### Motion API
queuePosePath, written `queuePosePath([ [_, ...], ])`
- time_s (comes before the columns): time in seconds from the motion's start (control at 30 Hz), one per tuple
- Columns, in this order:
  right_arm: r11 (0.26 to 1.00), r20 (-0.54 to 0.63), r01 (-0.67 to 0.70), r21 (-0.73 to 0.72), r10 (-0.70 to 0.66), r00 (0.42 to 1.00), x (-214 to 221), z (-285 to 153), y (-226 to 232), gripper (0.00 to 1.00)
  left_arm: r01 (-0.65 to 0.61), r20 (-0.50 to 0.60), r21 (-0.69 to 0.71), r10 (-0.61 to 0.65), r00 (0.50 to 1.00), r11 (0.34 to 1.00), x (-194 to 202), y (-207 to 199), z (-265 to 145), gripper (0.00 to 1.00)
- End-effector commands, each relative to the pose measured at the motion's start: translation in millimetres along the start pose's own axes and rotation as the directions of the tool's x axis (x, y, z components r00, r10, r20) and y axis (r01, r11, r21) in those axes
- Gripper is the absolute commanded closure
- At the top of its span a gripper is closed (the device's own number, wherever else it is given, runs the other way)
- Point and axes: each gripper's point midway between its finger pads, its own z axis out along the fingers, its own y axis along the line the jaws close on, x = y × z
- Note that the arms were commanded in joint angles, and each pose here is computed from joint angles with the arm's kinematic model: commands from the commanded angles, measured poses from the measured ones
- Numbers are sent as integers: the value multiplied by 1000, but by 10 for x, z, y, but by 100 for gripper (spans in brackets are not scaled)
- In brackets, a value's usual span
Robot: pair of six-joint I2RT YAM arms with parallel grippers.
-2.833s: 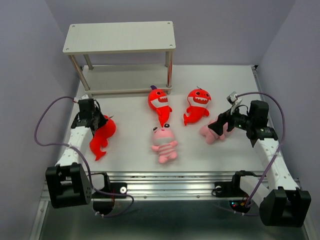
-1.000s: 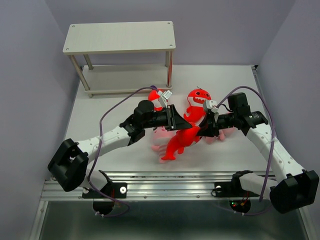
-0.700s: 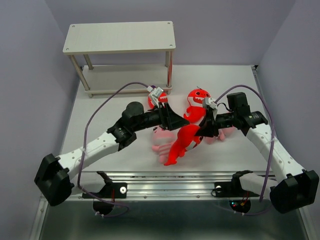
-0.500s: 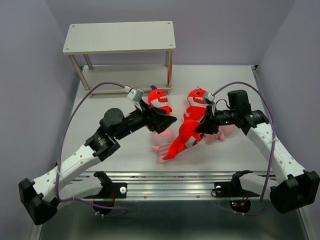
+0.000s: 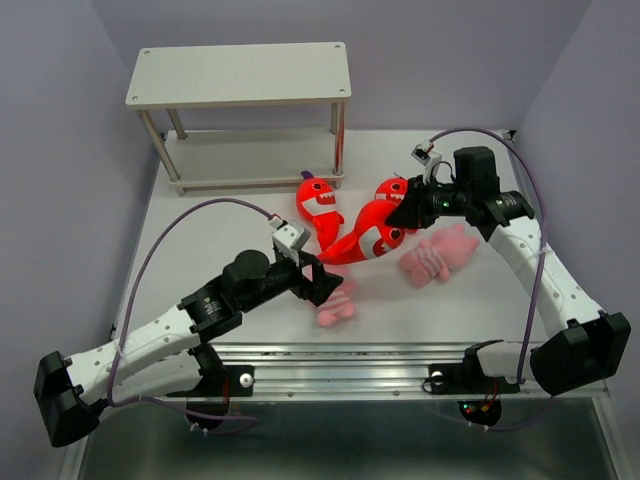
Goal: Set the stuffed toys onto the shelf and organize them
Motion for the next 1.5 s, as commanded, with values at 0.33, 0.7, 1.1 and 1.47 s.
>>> queuePosePath([
  [0.33, 993, 48, 18, -121, -12, 999, -210, -83, 299, 99, -285, 29, -174, 294, 955, 943, -201, 309, 275, 2],
  [0.7, 985, 40, 42, -167, -36, 999, -177, -105, 377, 99, -385, 43, -127, 393, 919, 914, -315, 218, 238, 5],
  [1.1, 967, 46, 76, -244, -67, 997, -178, -176, 546, 99, -423, -6, -4, 423, 906, 906, -137, 62, 555, 35],
  [1.47, 965, 51, 114, -235, -105, 993, -95, -176, 510, 90, -279, 54, -3, 279, 959, 960, -147, 96, 424, 100],
])
